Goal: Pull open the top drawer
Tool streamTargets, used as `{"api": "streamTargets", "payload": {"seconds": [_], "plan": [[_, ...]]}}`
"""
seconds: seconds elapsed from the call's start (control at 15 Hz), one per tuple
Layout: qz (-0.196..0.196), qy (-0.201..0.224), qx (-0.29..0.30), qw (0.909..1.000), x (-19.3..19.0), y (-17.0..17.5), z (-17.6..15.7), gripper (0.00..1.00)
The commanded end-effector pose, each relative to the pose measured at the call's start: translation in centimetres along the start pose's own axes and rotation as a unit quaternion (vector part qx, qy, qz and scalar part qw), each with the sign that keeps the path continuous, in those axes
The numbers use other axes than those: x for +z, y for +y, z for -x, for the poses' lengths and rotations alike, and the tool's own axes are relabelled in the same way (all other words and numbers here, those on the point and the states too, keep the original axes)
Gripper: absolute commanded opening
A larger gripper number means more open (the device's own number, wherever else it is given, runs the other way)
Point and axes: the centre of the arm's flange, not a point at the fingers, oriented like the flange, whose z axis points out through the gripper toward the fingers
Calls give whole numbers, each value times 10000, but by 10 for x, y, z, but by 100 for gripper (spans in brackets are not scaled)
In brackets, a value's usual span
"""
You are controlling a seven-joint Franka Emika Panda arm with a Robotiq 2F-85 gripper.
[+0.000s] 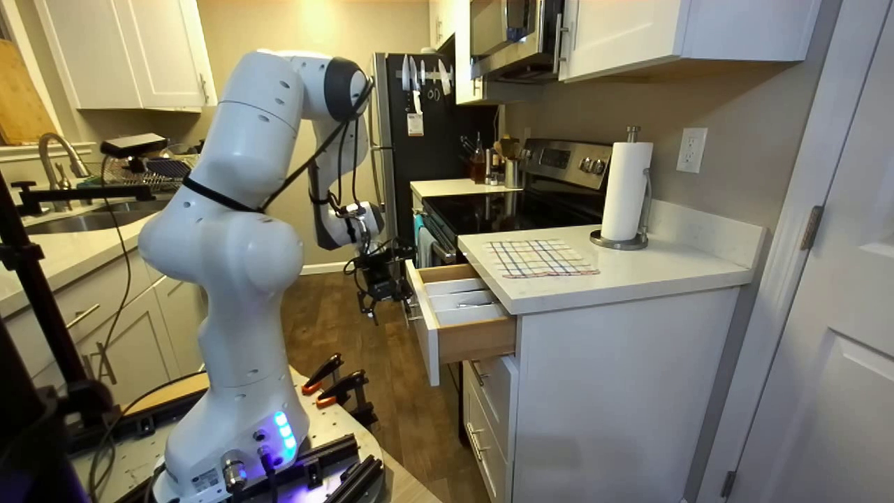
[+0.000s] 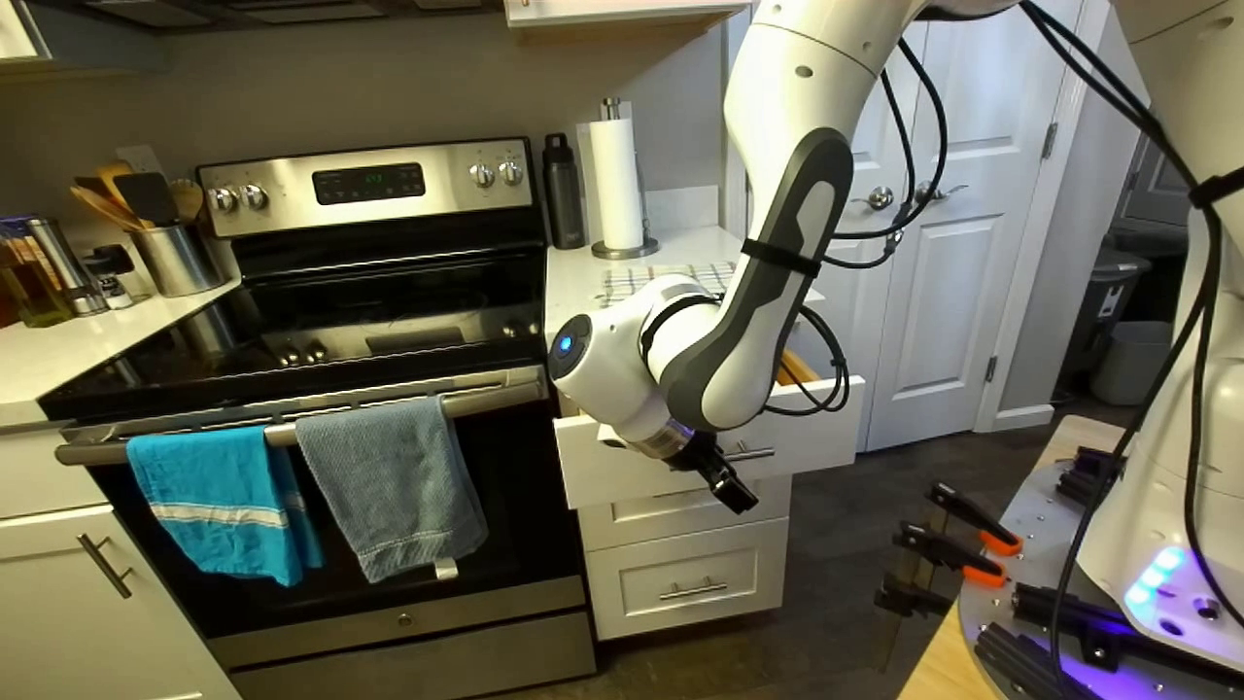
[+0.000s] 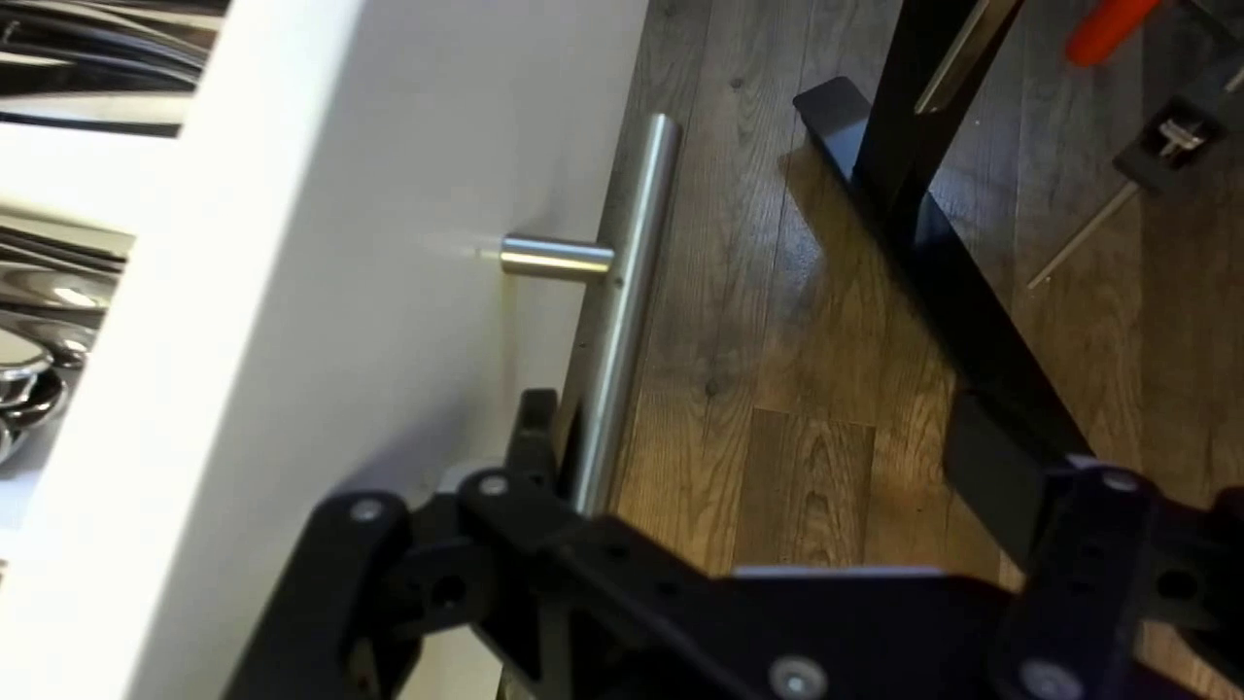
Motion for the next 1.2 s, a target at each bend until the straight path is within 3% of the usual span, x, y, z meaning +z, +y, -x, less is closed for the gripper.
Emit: {"api": "streamTargets", "payload": {"seconds": [0.0, 0.8, 1.0, 1.13], "plan": [[-6, 5, 7, 10000, 0, 2, 0, 100], [-95, 204, 67, 9997, -10, 5, 6, 100], [628, 595, 67, 9962, -14, -2, 18, 100], [1149, 610, -78, 9915, -17, -1, 20, 100]]}}
